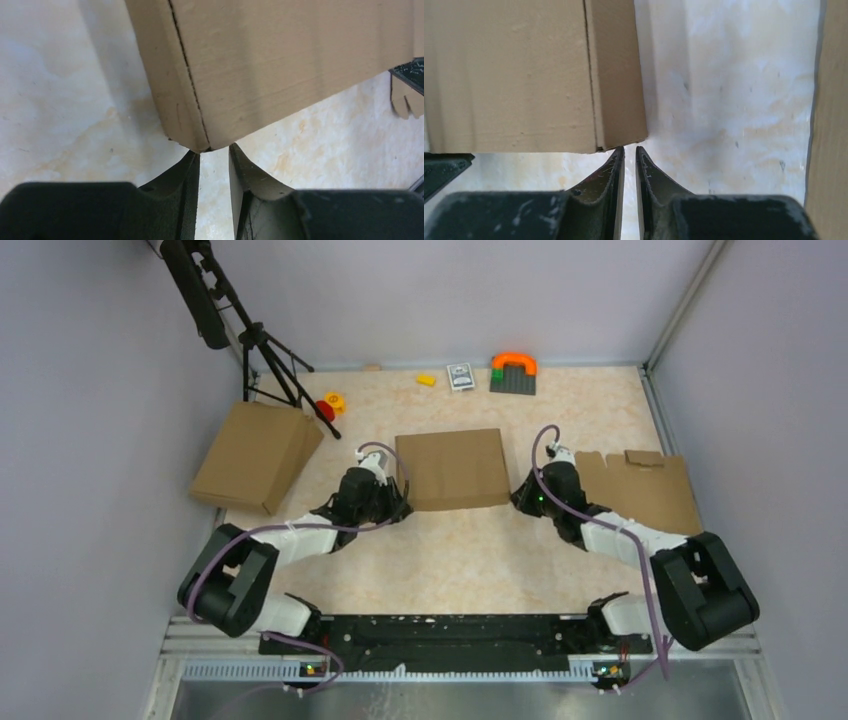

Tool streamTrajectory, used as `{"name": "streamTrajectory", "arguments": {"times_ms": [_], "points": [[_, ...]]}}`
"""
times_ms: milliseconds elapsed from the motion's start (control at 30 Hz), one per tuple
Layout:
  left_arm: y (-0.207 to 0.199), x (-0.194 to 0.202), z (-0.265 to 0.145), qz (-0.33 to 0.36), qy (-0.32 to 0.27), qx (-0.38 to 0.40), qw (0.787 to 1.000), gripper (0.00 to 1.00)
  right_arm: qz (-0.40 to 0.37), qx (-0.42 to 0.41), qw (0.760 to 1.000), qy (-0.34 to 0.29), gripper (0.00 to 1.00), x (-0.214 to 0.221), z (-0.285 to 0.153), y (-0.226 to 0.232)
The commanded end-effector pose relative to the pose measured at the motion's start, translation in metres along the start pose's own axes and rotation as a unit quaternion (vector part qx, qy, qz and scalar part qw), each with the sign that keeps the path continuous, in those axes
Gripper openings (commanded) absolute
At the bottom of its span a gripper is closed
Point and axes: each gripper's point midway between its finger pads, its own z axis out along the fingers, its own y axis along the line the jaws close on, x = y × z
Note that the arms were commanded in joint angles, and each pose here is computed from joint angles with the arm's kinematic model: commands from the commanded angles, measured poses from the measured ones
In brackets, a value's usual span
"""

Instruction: Fold the paper box

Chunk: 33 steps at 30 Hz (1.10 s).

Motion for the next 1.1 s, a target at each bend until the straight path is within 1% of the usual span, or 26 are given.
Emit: {"name": "streamTrajectory", "arguments": {"times_ms": [0,67,133,200,267,367,400,433,467,533,600,700,767,833,967,1067], "points": [[-0.021,-0.044,-0.015,0.032,-0.068,0.023,0.997,0.3,-0.022,-0.025,0.998,-0.053,0.15,-0.047,0.001,0.019],[-0.022,-0.045,-0.028,0.034,-0.075,0.019,0.996,0.3,-0.029,-0.047,0.997,-0.055,0.21,-0.05,-0.009,0.021],[-0.025,-0.051,-0.04,0.033,-0.085,0.019,0.996,0.31,-0.032,-0.076,0.994,-0.071,0.31,-0.058,-0.02,0.024],[-0.026,-0.059,-0.05,0.031,-0.093,0.014,0.995,0.34,-0.032,-0.086,0.993,-0.072,0.42,-0.064,-0.025,0.026],[-0.023,-0.07,-0.056,0.027,-0.1,0.002,0.995,0.42,-0.035,-0.089,0.994,-0.06,0.49,-0.071,-0.022,0.03],[-0.017,-0.088,-0.053,0.022,-0.1,-0.016,0.995,0.63,-0.039,-0.116,0.992,-0.038,0.56,-0.082,-0.011,0.045],[-0.014,-0.093,-0.049,0.017,-0.097,-0.02,0.995,0.68,-0.035,-0.123,0.991,-0.034,0.64,-0.087,-0.006,0.049],[-0.013,-0.097,-0.046,0.013,-0.095,-0.021,0.995,0.73,-0.02,-0.122,0.992,-0.031,0.83,-0.092,-0.001,0.049],[-0.01,-0.102,-0.041,0.004,-0.095,-0.023,0.995,0.78,-0.001,-0.113,0.993,-0.025,0.92,-0.097,0.006,0.045],[-0.003,-0.109,-0.032,-0.022,-0.095,-0.024,0.995,0.83,0.022,-0.126,0.992,-0.005,0.94,-0.102,0.019,0.045],[0.005,-0.111,-0.022,-0.046,-0.088,-0.029,0.995,0.84,0.029,-0.13,0.991,0.007,0.95,-0.104,0.033,0.044],[0.008,-0.106,-0.007,-0.068,-0.072,-0.008,0.995,0.79,0.034,-0.146,0.989,0.017,0.95,-0.1,0.051,0.046],[0.008,-0.101,0.005,-0.08,-0.056,0.004,0.995,0.75,0.038,-0.158,0.986,0.033,0.93,-0.094,0.062,0.047],[0.006,-0.098,0.015,-0.093,-0.041,0.02,0.995,0.73,0.044,-0.171,0.983,0.056,0.88,-0.083,0.074,0.046],[0.004,-0.095,0.027,-0.103,-0.031,0.04,0.993,0.69,0.054,-0.216,0.97,0.097,0.69,-0.067,0.083,0.056],[-0.002,-0.094,0.034,-0.107,-0.021,0.06,0.992,0.57,0.047,-0.229,0.967,0.1,0.62,-0.065,0.084,0.063]]}}
